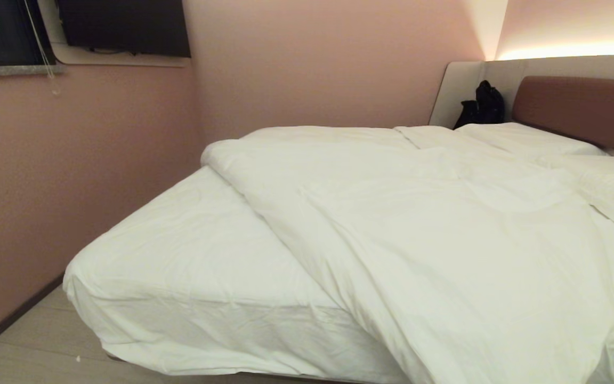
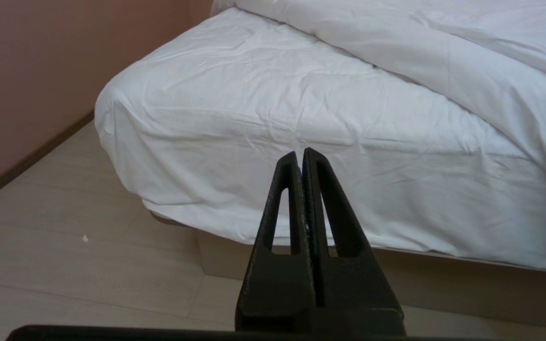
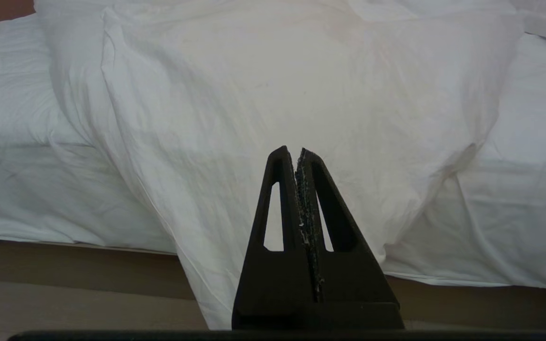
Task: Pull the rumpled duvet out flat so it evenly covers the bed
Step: Hold the folded corner of the quilt
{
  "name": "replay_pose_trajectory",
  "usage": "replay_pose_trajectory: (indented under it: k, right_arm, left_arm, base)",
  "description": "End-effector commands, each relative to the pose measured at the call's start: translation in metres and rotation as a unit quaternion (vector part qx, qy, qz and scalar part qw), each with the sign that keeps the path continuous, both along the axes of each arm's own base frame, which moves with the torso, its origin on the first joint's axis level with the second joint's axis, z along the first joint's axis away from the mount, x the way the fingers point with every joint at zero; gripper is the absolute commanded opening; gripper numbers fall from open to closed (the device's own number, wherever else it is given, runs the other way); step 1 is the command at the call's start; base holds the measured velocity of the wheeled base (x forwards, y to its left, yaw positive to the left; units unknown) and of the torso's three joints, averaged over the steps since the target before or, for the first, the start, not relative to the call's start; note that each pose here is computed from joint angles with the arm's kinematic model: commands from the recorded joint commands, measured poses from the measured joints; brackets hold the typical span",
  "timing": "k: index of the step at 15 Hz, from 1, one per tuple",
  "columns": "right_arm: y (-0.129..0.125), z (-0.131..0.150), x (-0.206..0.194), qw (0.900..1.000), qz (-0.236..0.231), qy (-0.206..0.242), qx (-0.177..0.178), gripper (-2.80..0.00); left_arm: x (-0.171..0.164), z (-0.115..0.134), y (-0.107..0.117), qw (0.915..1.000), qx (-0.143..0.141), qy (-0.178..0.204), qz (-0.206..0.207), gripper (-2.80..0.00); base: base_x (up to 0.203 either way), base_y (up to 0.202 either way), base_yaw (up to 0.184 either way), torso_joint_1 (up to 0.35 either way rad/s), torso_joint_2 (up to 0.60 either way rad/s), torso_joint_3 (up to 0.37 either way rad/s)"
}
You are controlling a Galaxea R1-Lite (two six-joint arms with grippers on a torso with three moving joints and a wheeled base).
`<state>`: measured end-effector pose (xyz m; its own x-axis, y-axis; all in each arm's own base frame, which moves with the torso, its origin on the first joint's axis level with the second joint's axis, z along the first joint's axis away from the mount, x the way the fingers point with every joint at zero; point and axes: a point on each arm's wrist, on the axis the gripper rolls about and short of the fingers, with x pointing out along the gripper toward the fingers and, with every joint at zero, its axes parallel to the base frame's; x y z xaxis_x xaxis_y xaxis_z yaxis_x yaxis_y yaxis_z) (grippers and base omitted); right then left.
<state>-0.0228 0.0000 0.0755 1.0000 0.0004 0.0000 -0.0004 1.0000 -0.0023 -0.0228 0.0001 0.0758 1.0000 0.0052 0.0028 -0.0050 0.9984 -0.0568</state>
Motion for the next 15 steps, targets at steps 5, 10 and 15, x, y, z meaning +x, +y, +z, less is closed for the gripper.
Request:
replay_pose_trajectory:
  k: [5, 10, 15]
  right_arm:
    - [0.000, 0.000, 0.000, 1.000, -0.001, -0.001, 0.001, -2.80]
    - [0.000, 0.013, -0.005, 1.000, 0.001, -0.007, -0.011, -2.80]
    - [0.003, 0.090, -0.006, 0.997, 0.068, 0.021, -0.012, -2.80]
  left_arm:
    - [0.000, 0.000, 0.000, 1.0000, -0.001, 0.000, 0.000, -2.80]
    - [0.000, 0.000, 0.000, 1.0000, -0.001, 0.000, 0.000, -2.80]
    - [0.000, 0.000, 0.000, 1.0000, -0.001, 0.000, 0.000, -2.80]
  base:
    - [0.000, 0.000, 0.000, 0.000, 0.00, 0.000]
    - [0.000, 0.000, 0.000, 0.000, 0.00, 0.000]
    - [0.000, 0.000, 0.000, 0.000, 0.00, 0.000]
